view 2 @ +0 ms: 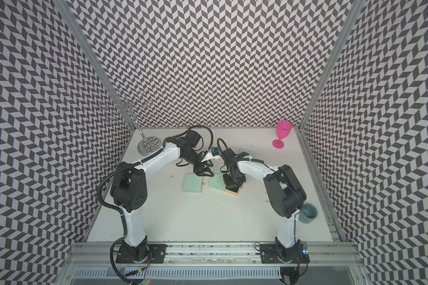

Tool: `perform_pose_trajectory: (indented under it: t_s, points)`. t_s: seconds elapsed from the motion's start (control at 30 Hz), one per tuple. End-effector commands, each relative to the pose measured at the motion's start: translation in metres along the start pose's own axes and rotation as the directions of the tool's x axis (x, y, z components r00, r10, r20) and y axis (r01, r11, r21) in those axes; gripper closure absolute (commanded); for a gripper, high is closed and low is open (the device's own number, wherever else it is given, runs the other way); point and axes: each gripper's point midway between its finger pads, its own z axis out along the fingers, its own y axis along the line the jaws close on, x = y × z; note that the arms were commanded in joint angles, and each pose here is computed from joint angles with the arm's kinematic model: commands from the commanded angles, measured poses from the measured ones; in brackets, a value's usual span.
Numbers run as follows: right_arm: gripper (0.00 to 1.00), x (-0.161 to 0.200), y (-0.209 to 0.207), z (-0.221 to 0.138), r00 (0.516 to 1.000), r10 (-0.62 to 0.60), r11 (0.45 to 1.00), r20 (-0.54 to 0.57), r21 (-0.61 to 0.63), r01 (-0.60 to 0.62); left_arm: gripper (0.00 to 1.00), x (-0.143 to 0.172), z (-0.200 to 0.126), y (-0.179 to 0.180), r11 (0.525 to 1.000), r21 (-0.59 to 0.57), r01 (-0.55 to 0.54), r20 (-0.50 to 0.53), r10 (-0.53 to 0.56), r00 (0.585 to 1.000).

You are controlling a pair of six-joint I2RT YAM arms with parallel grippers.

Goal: Place the earrings into the drawer-style jewelry box
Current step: Insert the earring into the inner lining.

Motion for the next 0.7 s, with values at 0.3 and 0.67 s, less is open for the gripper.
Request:
perform_pose_trajectory:
  t_s: [0.3, 0.67]
  points:
    - [0.94, 0.0025, 0.0046, 0.0109, 1.000, -0.026, 1.000, -0.009, -0.006, 0.026, 0.32, 0.0006, -0.0047, -0.0013, 1.000, 0.001, -0.009, 0.005, 0.009, 1.000]
    - [0.94, 0.0090, 0.0028, 0.0159, 0.999, -0.042, 0.999, -0.023, 0.017, 0.042, 0.32, 0.0020, -0.0042, -0.0006, 1.000, -0.006, -0.012, 0.003, 0.012, 1.000]
